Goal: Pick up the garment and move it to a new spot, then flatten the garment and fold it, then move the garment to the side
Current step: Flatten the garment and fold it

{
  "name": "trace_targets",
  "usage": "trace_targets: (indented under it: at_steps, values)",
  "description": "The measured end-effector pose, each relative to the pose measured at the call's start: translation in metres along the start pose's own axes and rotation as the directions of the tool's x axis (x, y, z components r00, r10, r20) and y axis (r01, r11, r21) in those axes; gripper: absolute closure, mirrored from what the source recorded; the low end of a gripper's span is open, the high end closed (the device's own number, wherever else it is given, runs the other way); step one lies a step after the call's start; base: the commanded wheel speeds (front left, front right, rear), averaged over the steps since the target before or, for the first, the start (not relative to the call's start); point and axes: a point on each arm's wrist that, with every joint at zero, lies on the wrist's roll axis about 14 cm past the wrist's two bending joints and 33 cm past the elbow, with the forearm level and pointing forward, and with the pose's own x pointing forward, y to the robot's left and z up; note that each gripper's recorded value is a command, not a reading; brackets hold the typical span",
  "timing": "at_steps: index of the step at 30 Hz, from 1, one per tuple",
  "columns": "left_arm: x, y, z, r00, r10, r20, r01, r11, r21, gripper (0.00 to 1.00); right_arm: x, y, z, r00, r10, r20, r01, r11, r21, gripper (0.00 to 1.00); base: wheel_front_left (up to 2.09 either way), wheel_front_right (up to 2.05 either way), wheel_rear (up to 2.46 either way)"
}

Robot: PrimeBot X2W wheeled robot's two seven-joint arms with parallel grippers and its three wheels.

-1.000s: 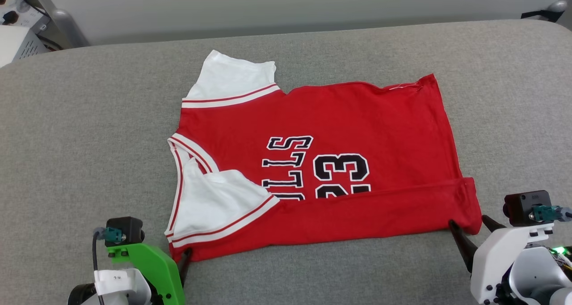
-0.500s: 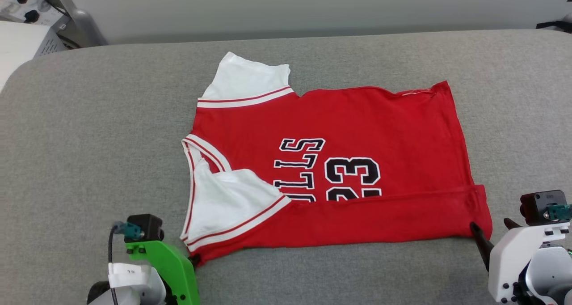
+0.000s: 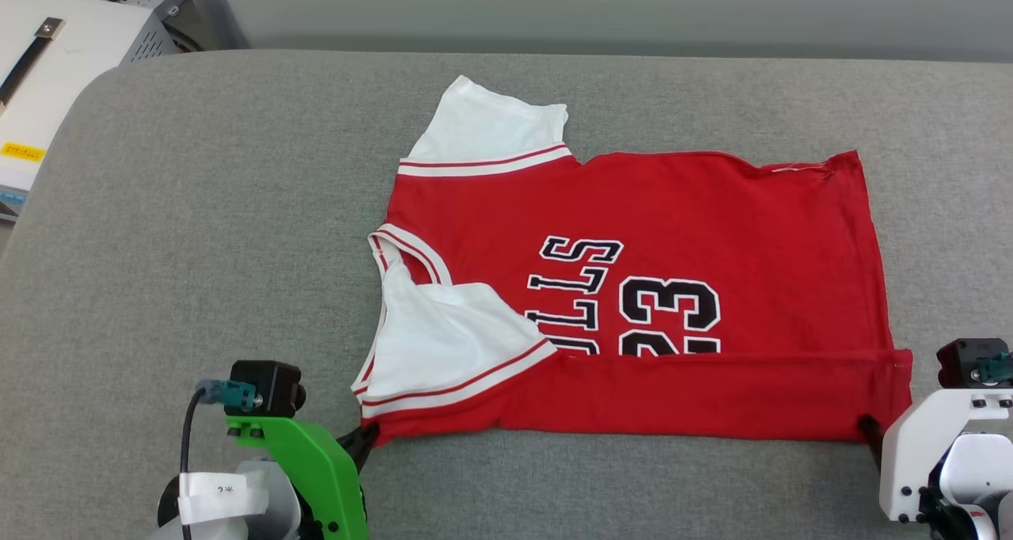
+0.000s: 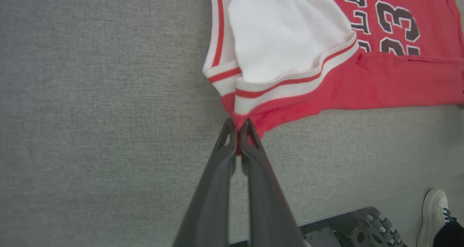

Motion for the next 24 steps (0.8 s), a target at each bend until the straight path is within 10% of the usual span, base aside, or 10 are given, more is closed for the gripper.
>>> trace_targets:
  at_steps: [8,11,24]
  values:
    - [0.001,0.003,-0.005,1.000,0.006,-0.028,-0.006,1.000,-0.008,1.00,0.019,0.010,-0.019,0.995,0.024,-0.094,-0.022,1.000,0.020,0.00,0.00,0.00,0.00]
    - [0.002,0.005,-0.006,0.999,0.011,-0.035,-0.011,1.000,-0.008,1.00,0.022,0.014,-0.026,0.992,0.041,-0.121,-0.037,0.999,0.035,1.00,0.00,0.00,0.00]
    - [-0.004,0.016,-0.023,0.996,0.050,-0.076,-0.050,0.999,0.002,1.00,0.008,0.004,-0.011,0.997,0.051,-0.049,-0.048,0.997,0.068,1.00,0.00,0.00,0.00]
